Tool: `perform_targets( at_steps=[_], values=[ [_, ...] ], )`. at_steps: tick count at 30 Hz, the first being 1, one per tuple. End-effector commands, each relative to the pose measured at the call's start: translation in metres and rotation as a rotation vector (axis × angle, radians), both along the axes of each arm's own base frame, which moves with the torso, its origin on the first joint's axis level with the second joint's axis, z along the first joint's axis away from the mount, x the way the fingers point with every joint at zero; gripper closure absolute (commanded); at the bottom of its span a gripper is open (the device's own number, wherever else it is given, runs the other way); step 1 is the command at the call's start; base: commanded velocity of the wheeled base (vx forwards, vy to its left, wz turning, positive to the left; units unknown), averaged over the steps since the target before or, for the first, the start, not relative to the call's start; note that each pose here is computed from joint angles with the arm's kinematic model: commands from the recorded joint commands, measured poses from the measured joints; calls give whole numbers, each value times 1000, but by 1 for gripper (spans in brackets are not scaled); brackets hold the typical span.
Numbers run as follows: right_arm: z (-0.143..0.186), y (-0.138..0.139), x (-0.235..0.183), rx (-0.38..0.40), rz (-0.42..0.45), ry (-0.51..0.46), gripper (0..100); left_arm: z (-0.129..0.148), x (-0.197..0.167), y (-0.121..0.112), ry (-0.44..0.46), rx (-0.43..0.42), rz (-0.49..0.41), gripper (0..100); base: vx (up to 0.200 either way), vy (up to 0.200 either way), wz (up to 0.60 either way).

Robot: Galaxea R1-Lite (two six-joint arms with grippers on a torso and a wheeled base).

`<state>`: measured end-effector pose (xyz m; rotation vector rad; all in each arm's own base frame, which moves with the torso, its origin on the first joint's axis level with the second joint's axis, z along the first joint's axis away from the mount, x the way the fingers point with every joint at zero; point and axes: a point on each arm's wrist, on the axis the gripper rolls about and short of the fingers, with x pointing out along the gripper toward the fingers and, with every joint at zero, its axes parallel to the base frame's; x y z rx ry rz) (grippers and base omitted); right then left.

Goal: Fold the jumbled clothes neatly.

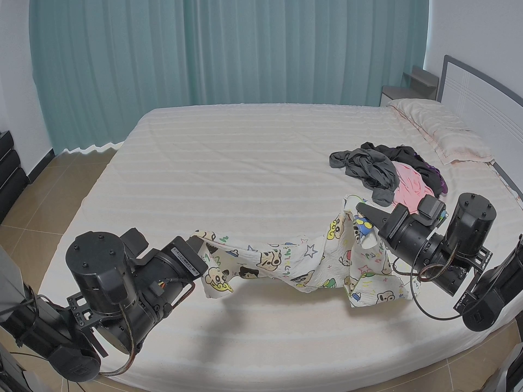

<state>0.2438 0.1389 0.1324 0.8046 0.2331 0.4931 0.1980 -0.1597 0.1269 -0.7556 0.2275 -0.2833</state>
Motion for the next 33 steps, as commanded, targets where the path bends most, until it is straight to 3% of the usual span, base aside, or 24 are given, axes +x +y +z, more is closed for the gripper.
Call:
perform_targets(
  at_steps=[1,28,33],
  values=[
    [0,0,0,0,1,0,100,1,0,0,-2,-2,1,100,0,200,0],
    [3,0,-1,5,1,-11,100,3,1,2,-9,-8,10,100,0,200,0],
    [12,-12,-1,15,-35,-40,100,13,-2,8,-40,-35,16,100,0,0,0]
  ],
)
